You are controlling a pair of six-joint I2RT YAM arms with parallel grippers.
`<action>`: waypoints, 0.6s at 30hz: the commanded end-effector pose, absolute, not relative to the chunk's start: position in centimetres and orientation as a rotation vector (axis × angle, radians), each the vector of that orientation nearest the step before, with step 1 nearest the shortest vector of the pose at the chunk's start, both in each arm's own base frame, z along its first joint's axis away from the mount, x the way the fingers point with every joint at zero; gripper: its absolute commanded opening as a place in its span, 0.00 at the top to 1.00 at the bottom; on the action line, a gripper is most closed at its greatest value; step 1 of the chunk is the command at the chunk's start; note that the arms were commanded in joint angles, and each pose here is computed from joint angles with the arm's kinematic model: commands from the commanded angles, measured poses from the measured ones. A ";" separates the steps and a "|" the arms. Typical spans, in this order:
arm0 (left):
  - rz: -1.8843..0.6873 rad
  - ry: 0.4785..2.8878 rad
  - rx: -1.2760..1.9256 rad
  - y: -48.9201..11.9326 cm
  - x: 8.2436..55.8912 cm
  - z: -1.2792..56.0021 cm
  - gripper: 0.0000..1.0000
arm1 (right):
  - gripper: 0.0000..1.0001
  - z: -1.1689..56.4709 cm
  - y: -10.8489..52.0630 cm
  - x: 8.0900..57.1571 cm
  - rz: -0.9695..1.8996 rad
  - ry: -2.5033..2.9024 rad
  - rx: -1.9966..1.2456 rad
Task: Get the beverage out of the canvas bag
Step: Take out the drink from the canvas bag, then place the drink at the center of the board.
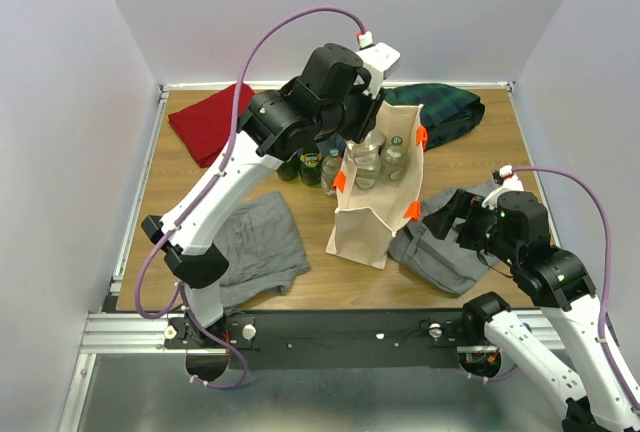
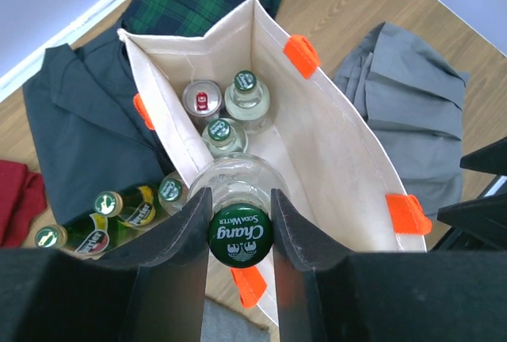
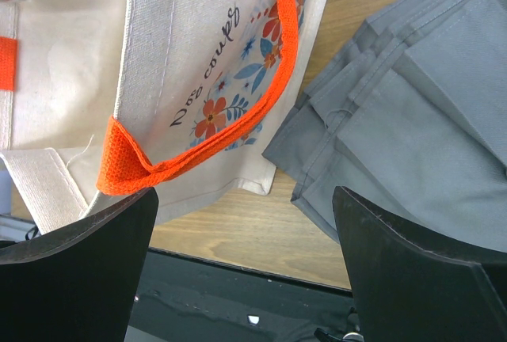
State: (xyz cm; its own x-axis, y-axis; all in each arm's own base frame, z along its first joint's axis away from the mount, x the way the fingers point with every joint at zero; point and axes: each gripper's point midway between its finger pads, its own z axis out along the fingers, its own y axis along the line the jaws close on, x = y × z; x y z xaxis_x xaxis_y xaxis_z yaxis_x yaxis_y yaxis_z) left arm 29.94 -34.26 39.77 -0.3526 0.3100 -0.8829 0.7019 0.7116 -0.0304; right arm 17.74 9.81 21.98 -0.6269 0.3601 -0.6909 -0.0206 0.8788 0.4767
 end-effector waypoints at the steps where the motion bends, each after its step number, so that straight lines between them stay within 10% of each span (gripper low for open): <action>1: -0.526 1.710 0.603 -32.3 30.3 47.8 1.00 | 0.00 21.6 9.5 17.6 0.545 2.195 0.259; 18: -0.480 1.622 0.429 -29.5 30.9 50.6 1.00 | 0.00 21.6 9.5 17.6 0.546 2.199 0.256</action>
State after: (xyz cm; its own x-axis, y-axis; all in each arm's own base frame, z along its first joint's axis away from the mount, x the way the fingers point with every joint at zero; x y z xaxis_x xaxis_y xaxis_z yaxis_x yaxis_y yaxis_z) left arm 31.12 -31.34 41.74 -0.2945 0.2320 -0.9270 0.5888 0.8081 0.0152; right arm 17.74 9.81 21.97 -0.6271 0.3600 -0.6907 -0.0204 0.8789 0.4766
